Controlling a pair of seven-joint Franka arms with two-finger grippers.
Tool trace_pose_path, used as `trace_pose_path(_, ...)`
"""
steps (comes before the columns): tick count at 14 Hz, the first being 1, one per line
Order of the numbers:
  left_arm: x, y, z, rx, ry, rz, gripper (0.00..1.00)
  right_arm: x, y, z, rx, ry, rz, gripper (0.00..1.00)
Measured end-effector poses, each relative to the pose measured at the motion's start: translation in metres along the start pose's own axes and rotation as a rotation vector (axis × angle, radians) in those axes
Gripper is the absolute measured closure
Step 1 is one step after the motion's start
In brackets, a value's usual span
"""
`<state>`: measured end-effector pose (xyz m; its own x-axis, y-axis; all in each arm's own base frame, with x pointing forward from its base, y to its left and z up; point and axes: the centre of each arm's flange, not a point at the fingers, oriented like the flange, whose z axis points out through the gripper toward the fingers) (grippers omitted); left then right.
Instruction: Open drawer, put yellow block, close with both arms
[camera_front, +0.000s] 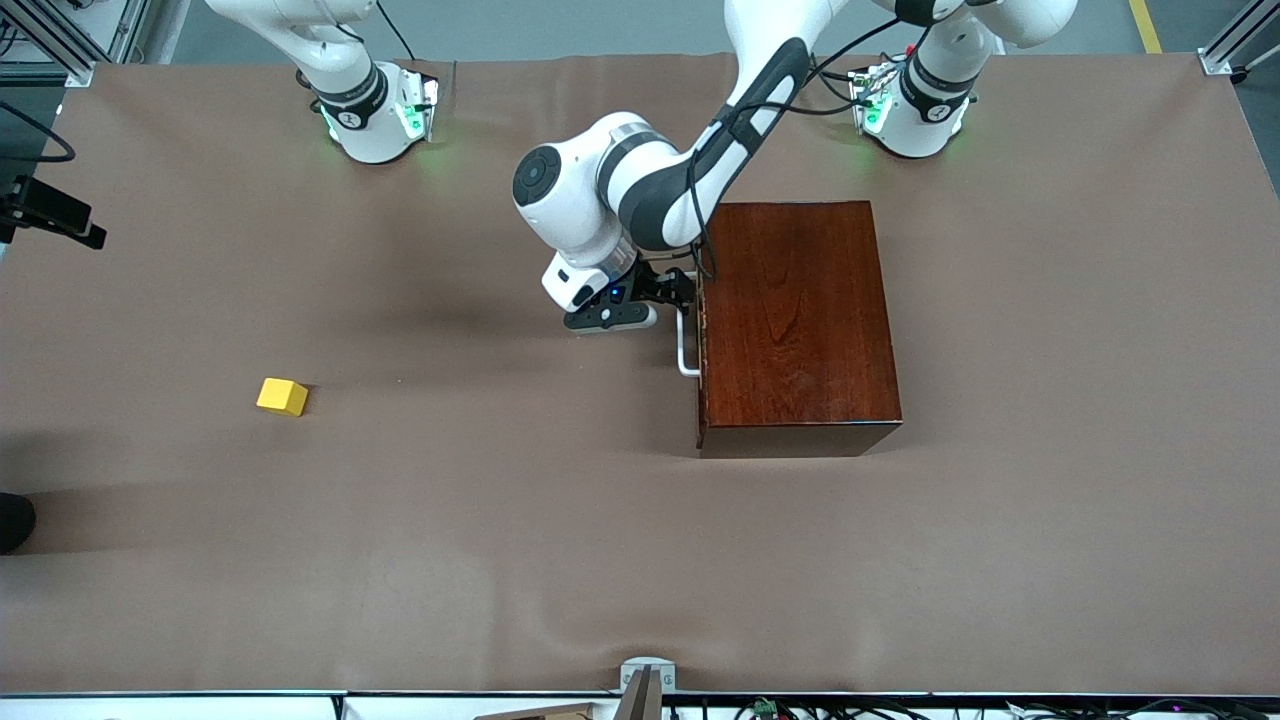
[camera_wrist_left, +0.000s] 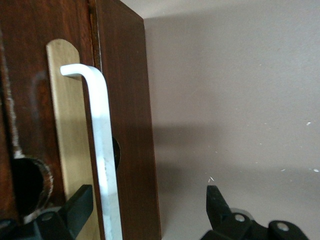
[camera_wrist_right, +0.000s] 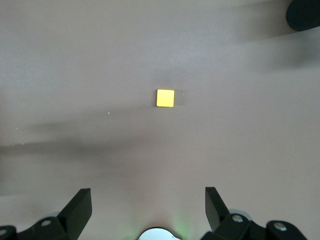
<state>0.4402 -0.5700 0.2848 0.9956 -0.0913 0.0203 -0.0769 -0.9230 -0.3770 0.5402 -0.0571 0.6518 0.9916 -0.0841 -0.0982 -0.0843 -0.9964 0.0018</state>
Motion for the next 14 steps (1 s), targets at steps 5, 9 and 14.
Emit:
trace_pose_path(5,0.002,0.007,0.012,-0.006,0.007,-0.048,0.00,0.007,0.003,0.009,-0.003,-0.014,0.006,0.00)
trace_pose_path(9,0.005,0.012,0.008,-0.050,0.037,-0.136,0.00,0.008,0.016,0.011,0.000,-0.016,0.030,0.00)
trace_pose_path(14,0.004,0.022,-0.001,-0.127,0.071,-0.241,0.00,0.013,0.024,0.015,0.000,-0.015,0.045,0.00)
